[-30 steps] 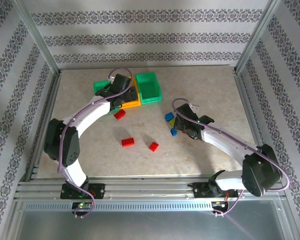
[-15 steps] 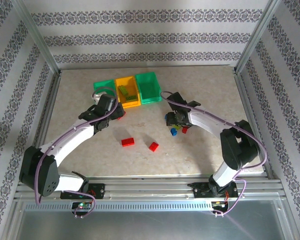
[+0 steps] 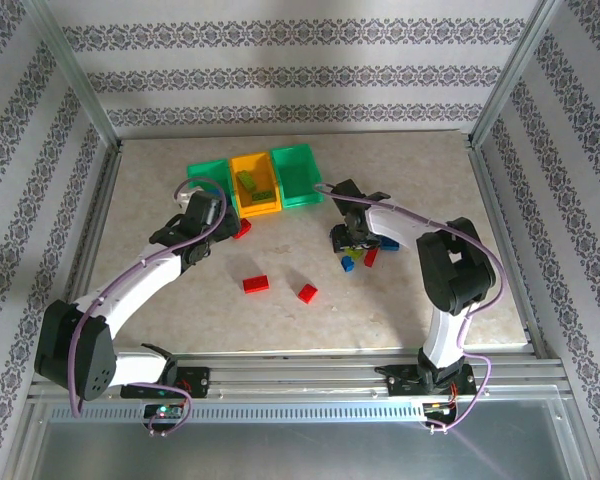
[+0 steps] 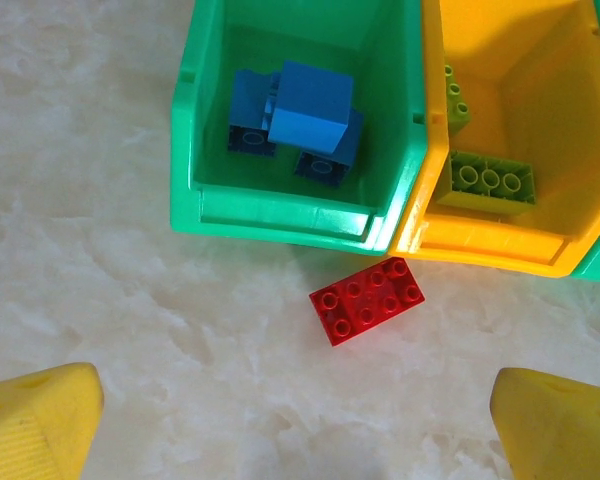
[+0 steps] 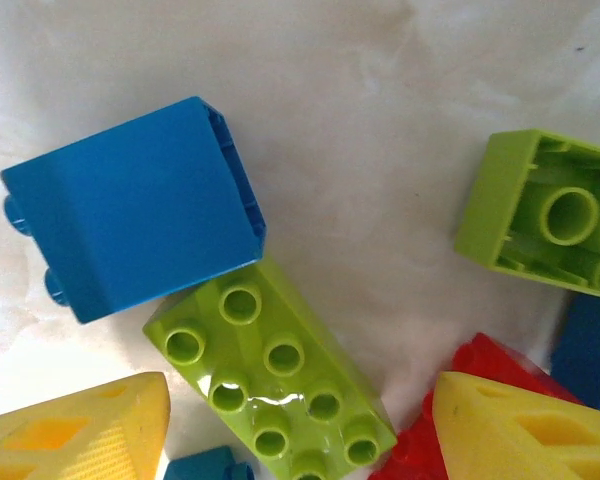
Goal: Sort the legos into containers by color
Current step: Pick up the lego from the center of the table.
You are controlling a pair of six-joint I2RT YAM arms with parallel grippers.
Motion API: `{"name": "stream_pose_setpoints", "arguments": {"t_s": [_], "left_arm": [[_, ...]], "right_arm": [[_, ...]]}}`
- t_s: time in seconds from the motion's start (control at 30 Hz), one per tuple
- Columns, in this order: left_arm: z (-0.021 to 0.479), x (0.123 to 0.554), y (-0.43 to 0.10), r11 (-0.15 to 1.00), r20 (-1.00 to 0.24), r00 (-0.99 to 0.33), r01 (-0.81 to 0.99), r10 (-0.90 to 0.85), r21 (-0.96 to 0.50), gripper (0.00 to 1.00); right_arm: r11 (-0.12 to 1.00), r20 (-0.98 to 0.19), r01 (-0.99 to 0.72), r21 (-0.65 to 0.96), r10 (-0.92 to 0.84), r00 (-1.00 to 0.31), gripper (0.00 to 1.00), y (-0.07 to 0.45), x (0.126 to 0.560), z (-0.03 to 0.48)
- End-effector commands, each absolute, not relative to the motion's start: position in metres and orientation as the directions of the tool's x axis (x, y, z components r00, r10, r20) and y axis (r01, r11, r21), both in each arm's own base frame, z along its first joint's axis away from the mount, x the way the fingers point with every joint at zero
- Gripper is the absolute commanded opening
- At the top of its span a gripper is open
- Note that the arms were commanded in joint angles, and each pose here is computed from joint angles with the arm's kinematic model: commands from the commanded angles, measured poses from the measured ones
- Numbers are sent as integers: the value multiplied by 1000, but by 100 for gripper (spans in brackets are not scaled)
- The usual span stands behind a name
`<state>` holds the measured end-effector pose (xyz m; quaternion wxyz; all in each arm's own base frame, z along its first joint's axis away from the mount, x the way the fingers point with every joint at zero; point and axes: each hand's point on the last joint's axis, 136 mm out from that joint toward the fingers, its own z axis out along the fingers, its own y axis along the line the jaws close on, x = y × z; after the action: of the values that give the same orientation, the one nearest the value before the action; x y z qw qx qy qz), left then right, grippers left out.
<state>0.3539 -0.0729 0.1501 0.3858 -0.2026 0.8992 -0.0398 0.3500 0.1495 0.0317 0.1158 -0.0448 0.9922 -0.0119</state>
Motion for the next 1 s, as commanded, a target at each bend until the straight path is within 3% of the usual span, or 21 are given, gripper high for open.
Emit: {"name": "stream_pose_setpoints", "arguments": {"t_s": [0.0,0.4,0.97], "left_arm": [[149,358,-71,898,-671,-601,-348,-434,-270,100],[143,355,-62,880,-650,-598,-379,-469,-286,100],[141,350,-51,863,-642,-584,-413,-497,-292,100]], "right_arm": [[993,-196,-118,-30,-122,-973,68,151,351,28],[992,-144,-125,8,-122,-982,59,161,344,11],[978,-190,-209,-3,-206,-960,25,206,334,22]]}}
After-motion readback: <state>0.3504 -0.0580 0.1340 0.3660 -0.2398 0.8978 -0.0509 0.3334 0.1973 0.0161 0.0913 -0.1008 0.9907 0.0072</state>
